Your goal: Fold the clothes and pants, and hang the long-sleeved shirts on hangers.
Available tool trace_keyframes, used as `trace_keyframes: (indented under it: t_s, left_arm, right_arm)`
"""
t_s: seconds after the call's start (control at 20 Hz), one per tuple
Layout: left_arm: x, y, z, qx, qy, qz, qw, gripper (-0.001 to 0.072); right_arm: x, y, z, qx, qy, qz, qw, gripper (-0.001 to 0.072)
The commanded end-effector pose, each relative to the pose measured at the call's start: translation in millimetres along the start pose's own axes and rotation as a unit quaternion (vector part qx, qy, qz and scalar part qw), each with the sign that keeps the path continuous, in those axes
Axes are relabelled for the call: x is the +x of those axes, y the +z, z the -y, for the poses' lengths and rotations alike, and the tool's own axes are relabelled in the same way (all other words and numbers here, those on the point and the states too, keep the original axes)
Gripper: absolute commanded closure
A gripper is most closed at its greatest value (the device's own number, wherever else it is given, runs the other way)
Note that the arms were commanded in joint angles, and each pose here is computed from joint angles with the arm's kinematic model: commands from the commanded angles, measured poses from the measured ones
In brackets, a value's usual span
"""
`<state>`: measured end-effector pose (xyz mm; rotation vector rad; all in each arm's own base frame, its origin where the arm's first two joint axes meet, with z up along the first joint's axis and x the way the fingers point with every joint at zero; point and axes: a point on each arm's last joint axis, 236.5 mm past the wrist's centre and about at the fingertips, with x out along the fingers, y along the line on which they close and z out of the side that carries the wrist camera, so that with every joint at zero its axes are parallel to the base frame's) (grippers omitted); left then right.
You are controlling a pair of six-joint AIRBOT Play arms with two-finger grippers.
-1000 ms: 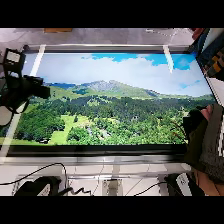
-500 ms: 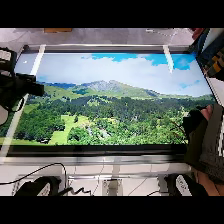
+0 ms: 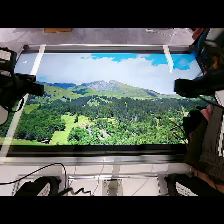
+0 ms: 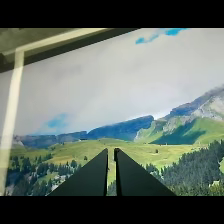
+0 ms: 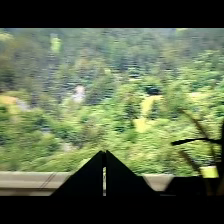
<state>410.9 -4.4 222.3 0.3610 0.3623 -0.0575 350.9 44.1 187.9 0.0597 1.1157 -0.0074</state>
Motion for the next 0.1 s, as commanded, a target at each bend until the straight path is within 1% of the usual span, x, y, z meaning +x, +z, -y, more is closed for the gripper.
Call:
trace_keyframes:
  t_s: [0.0,0.05]
  left_arm:
    - [-0.2,-0.1,-0.5,0.000,0.001,0.000,1.000,0.0648]
    - [-0.2,-0.1,-0.5,0.000,0.001,0.000,1.000,0.0648]
  right_arm:
    - [34.7,15.8,11.4,-0.059,-0.109,-0.002,0.992,0.0681]
    - [39.6,11.7,6.8,-0.059,-0.101,-0.015,0.993,0.0680]
